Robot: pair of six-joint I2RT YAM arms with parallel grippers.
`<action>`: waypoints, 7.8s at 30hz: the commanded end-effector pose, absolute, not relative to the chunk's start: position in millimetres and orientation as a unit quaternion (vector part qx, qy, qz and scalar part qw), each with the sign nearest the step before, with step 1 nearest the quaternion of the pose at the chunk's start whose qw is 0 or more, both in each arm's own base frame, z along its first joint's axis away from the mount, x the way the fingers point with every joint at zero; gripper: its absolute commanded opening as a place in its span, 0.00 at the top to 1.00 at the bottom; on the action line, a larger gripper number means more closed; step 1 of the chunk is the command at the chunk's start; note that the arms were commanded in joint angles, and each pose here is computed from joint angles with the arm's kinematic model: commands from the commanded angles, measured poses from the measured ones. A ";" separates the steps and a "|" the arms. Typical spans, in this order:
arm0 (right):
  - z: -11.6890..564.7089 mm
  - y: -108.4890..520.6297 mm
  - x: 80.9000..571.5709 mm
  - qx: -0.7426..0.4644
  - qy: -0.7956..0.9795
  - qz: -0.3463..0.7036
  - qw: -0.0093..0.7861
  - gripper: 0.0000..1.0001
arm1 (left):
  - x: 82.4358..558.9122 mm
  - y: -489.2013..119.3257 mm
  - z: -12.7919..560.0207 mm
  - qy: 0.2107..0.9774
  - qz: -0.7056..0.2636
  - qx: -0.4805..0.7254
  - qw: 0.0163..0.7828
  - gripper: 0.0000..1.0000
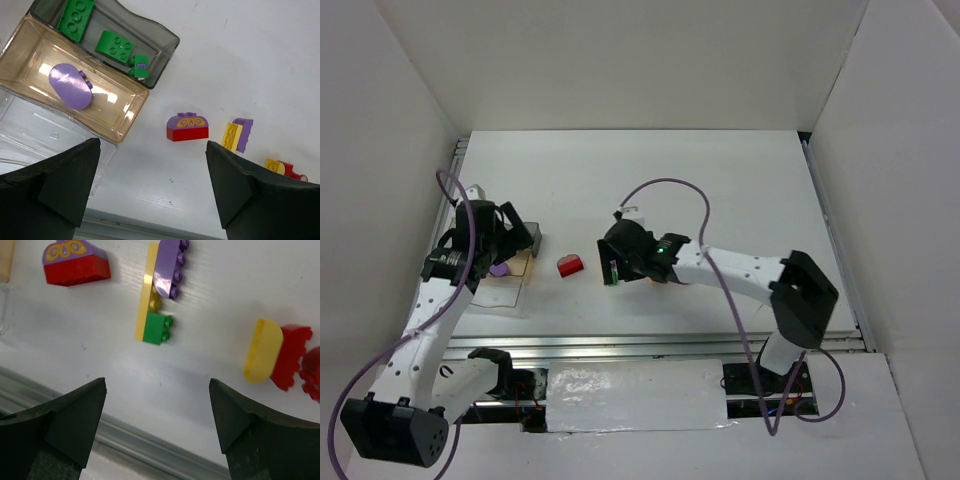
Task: Sort the legos into containers by color
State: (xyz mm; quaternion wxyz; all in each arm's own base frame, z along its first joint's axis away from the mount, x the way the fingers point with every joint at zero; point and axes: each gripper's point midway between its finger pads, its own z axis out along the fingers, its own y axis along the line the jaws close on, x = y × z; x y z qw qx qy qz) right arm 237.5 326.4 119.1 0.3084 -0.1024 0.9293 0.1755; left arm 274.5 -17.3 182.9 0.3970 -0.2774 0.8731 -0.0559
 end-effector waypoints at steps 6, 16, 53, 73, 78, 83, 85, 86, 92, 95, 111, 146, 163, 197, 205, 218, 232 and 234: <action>85.0 374.6 280.5 -0.107 0.933 0.113 0.325 0.17 | 255.4 -11.4 201.8 0.877 -0.040 -0.222 0.425 0.00; 32.5 378.2 283.0 -0.128 0.944 0.077 0.293 0.49 | 256.8 -12.3 204.5 0.876 -0.043 -0.216 0.429 0.01; 226.4 379.7 189.8 -0.122 0.842 0.299 0.431 1.00 | 237.0 -205.6 231.6 0.801 -0.493 -0.047 0.338 0.19; 250.1 379.2 148.5 -0.200 0.795 0.420 0.389 0.00 | 229.0 -207.0 265.1 0.759 -0.506 0.025 0.409 1.00; 283.2 341.7 131.1 -0.235 0.733 0.505 0.391 0.00 | 210.2 -213.9 281.9 0.734 -0.532 0.090 0.413 1.00; 317.2 308.8 130.3 -0.252 0.653 0.586 0.408 0.01 | 178.4 -226.1 295.2 0.691 -0.580 0.187 0.389 1.00; 324.1 304.8 140.7 -0.245 0.643 0.596 0.413 0.04 | 168.0 -227.8 295.5 0.682 -0.590 0.211 0.376 1.00; 335.5 307.5 141.3 -0.252 0.628 0.603 0.421 0.05 | 163.8 -228.0 296.8 0.677 -0.594 0.219 0.375 1.00; 351.8 338.0 154.8 -0.260 0.601 0.638 0.405 0.13 | 153.4 -228.2 298.4 0.662 -0.606 0.236 0.373 1.00; 351.3 353.5 152.2 -0.273 0.599 0.649 0.381 0.17 | 152.6 -228.6 297.1 0.663 -0.607 0.239 0.368 1.00; 347.7 345.5 155.5 -0.278 0.583 0.640 0.417 1.00 | 147.0 -227.0 301.5 0.658 -0.601 0.256 0.375 1.00; 219.8 588.0 293.9 -0.203 0.724 0.534 0.386 1.00 | 200.9 -1.4 408.2 0.726 -0.101 -0.243 0.635 1.00; 175.2 614.4 303.5 -0.228 0.745 0.501 0.376 0.23 | 206.3 -12.6 397.3 0.732 -0.111 -0.200 0.642 1.00; 360.5 371.5 119.6 -0.373 0.421 0.714 0.418 0.14 | 128.2 -202.8 397.2 0.614 -0.542 0.301 0.489 1.00; 367.0 378.0 111.3 -0.382 0.408 0.727 0.398 0.75 | 135.5 -202.5 392.5 0.622 -0.535 0.291 0.492 1.00; 327.3 356.3 152.7 -0.342 0.458 0.706 0.419 1.00 | 162.9 -180.2 384.4 0.681 -0.431 0.250 0.537 1.00; 223.1 517.8 336.6 -0.155 0.733 0.542 0.381 1.00 | 214.2 -35.9 381.5 0.753 -0.161 -0.196 0.608 1.00; 232.9 543.8 348.8 -0.148 0.738 0.535 0.384 1.00 | 211.5 -16.4 373.9 0.754 -0.116 -0.231 0.604 1.00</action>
